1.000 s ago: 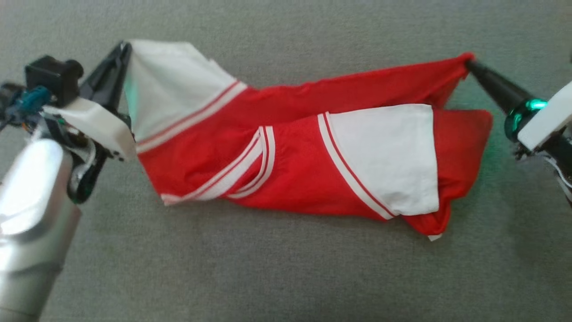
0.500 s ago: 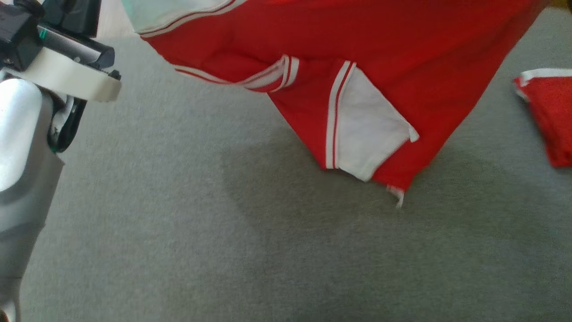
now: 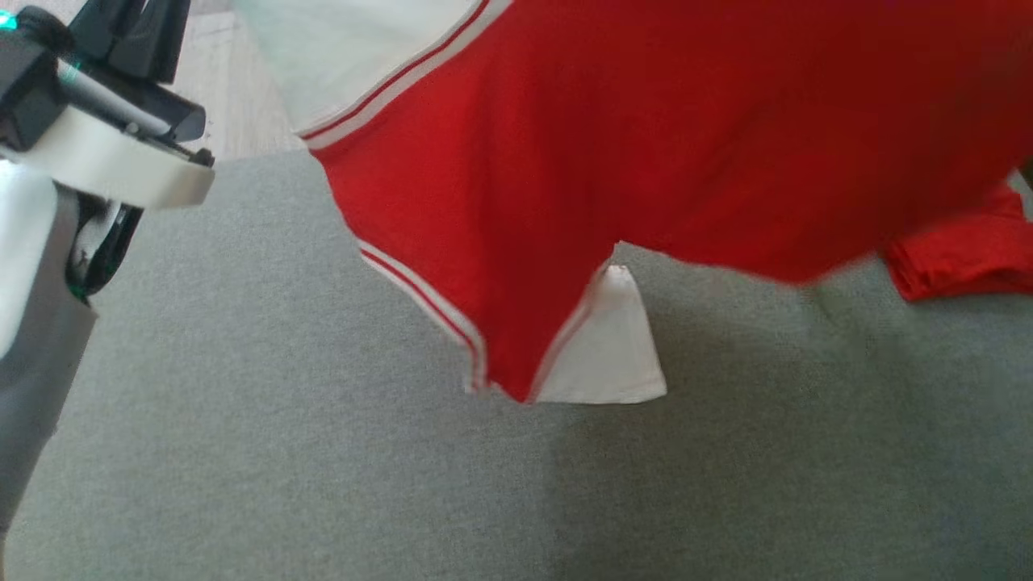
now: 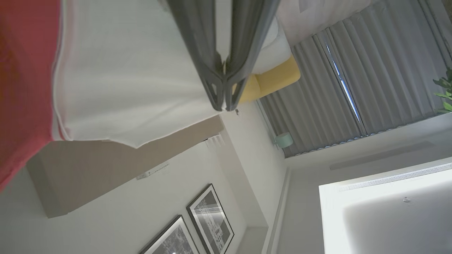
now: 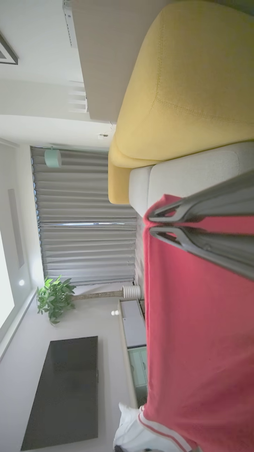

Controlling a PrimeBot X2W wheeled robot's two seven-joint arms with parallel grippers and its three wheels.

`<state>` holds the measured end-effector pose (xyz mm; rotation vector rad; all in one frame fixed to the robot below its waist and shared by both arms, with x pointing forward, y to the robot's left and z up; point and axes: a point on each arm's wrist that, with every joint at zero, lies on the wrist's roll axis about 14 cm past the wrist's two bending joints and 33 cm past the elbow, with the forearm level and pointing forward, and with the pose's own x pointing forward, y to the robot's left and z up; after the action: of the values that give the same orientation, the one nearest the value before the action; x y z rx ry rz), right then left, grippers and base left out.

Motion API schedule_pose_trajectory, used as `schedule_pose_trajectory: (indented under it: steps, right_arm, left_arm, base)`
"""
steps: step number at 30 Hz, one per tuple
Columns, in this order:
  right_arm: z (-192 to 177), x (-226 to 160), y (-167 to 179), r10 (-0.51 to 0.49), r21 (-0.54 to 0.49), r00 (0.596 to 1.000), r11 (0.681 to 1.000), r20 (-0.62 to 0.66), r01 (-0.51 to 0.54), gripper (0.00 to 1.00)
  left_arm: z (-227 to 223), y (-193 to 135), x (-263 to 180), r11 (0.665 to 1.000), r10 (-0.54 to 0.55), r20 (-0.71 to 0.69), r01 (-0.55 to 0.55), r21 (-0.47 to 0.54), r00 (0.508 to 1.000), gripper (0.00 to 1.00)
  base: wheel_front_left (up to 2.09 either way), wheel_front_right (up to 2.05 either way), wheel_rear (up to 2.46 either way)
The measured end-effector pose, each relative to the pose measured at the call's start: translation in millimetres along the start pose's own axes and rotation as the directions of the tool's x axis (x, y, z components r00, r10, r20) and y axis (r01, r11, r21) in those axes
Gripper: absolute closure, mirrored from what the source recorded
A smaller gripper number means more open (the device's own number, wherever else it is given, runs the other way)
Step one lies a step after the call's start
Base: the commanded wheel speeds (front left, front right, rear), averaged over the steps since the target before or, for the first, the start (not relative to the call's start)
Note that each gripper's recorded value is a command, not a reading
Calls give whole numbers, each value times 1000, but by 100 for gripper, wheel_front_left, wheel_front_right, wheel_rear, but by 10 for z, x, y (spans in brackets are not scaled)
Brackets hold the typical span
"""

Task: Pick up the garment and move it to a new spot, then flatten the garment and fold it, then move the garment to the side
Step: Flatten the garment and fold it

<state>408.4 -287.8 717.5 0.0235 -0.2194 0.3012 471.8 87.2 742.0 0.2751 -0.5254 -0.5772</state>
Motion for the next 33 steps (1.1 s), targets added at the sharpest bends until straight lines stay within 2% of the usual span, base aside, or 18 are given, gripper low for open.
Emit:
schedule_pose_trajectory:
  steps: [5,13,16,19,22,25,27,30,33]
  right_arm:
    - [-205,194,-38,-15,-3,998,1000,-62,15,100]
    - [-430,1095,-170,-51,-106,993,994,-110,40,100]
    - [-567,1588,-133,-49,-141,996,989,-74,38,100]
    - [-631,1857,-101,-43,-159,999,986,-10,40,100]
    - [-644,2030,-171,-57,-189,998,980,39,63,100]
    - [-712,2144,-204,-56,-227,997,972,49,65,100]
    - [-807,2193,-197,-49,-238,998,970,43,58,100]
    - [-979,2213,-102,-23,-232,999,972,31,29,100]
    - [-1318,2066,-9,-7,-203,1000,979,-28,1,100]
  left_arm:
    - [-90,41,163,1000,-11,-41,11,-2,999,100]
    - [-347,384,706,985,-6,-77,19,170,997,100]
    - [-469,704,937,964,43,-35,-32,263,998,100]
    - [-447,893,1106,940,97,19,-98,326,995,100]
    - [-263,948,1277,919,117,107,-148,365,987,100]
    - [-80,840,1361,926,84,198,-150,346,977,100]
    - [-170,768,1328,936,63,199,-127,328,978,100]
    - [-570,637,1137,959,53,129,-87,271,990,100]
    - [-1019,434,815,981,38,24,-42,191,999,100]
  base:
    - [0,0,0]
    - [0,0,0]
    - [0,0,0]
    - [0,0,0]
    - [0,0,0]
    - [0,0,0]
    - [0,0,0]
    - [0,0,0]
    - [0,0,0]
